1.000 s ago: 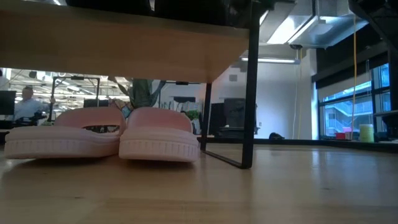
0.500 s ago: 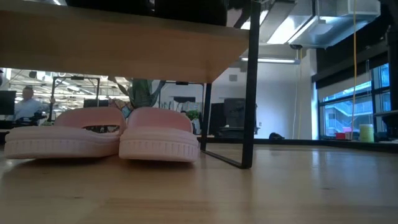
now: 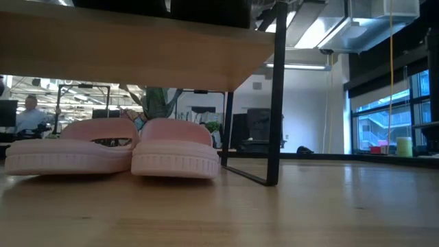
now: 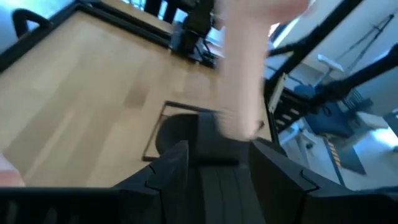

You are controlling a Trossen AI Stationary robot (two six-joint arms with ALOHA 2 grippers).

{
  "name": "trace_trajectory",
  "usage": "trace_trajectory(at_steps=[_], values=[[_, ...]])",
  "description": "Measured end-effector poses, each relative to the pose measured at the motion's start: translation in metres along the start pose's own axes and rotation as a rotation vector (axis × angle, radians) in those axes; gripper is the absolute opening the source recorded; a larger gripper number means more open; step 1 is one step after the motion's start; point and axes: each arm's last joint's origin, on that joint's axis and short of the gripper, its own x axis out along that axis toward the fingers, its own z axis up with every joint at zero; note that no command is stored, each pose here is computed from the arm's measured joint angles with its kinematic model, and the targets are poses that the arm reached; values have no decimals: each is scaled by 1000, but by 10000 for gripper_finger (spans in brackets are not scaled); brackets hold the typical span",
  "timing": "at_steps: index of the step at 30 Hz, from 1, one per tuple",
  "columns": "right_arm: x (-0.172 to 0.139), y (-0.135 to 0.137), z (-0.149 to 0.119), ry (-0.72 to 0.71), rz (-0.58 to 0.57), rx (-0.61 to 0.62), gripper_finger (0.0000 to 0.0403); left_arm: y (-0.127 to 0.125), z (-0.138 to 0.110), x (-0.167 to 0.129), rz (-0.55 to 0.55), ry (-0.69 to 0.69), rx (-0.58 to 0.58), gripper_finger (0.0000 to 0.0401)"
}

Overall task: Pick and place slides into the shelf
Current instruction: Put the pink slide under the shelf

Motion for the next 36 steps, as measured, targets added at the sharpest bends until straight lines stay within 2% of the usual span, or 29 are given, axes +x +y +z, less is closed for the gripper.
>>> trace_trajectory(at_steps=[8, 14, 18, 22, 28, 36], values=[[35, 80, -19, 49, 211, -59, 13, -39, -13, 1, -106, 34, 126, 160], [65, 123, -40, 74, 322, 14, 13, -75, -21, 0, -145, -26, 192, 160], [84, 153, -63, 104, 392, 55, 13, -100, -29, 5, -199, -36, 203, 160], [104, 178, -86, 103, 476, 76, 13, -122, -40, 16, -200, -26, 186, 160], [133, 196, -119, 33, 551, 132, 13, -153, -62, 35, -205, 35, 156, 160], [172, 184, -162, 13, 533, 296, 13, -188, -93, 55, -220, 85, 231, 160]])
